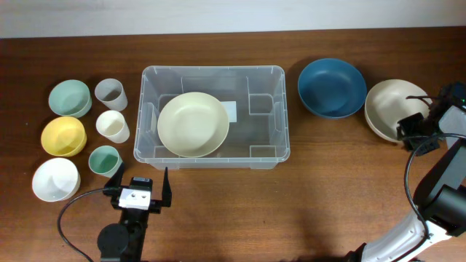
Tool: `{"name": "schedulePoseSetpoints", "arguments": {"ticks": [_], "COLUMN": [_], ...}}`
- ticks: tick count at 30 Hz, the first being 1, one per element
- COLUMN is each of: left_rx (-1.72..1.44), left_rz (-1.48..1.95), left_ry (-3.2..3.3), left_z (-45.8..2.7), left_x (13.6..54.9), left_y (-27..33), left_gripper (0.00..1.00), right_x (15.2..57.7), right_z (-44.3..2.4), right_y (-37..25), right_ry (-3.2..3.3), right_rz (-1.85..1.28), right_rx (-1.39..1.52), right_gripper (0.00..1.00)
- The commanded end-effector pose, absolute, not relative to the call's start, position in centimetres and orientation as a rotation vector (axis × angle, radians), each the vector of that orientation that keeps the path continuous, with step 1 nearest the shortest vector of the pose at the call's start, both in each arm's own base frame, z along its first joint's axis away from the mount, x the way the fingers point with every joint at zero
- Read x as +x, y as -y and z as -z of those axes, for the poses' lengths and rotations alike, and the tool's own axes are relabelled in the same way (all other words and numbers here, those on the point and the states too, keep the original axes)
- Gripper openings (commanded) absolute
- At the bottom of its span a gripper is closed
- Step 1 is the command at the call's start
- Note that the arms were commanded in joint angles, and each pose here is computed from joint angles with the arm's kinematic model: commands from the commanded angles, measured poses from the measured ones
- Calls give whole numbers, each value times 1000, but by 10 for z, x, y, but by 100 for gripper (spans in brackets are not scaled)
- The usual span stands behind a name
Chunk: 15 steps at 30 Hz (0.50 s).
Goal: Pack container
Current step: 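Lift the cream bowl and stack it onto the beige bowl in the bin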
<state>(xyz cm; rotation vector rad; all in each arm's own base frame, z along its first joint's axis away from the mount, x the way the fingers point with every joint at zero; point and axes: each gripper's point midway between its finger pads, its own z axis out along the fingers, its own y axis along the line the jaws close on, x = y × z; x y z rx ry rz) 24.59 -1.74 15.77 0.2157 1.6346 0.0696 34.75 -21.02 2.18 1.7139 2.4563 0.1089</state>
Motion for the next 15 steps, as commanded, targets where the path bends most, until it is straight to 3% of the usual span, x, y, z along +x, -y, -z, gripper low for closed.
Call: {"name": "schedulePoseSetpoints", "arguments": {"ticks": [1,9,15], "left_rx": [229,229,229], "left_rz": [-80,-80,-80], "left_ry": [-1640,-1640,-1640], "left_z": [-155,-155,-155], "left_x": [246,246,246], "left_y": [17,17,17], "left_gripper": [100,100,100], "right_x": [338,319,355], "right_z": [-23,-39,-114], "right_y": [219,253,258], "right_ry": [-2414,-2295,-2169], "right_rz": [-83,-209,-776], "right_rx": [1780,1908,1520], "right_gripper": [4,4,4]}}
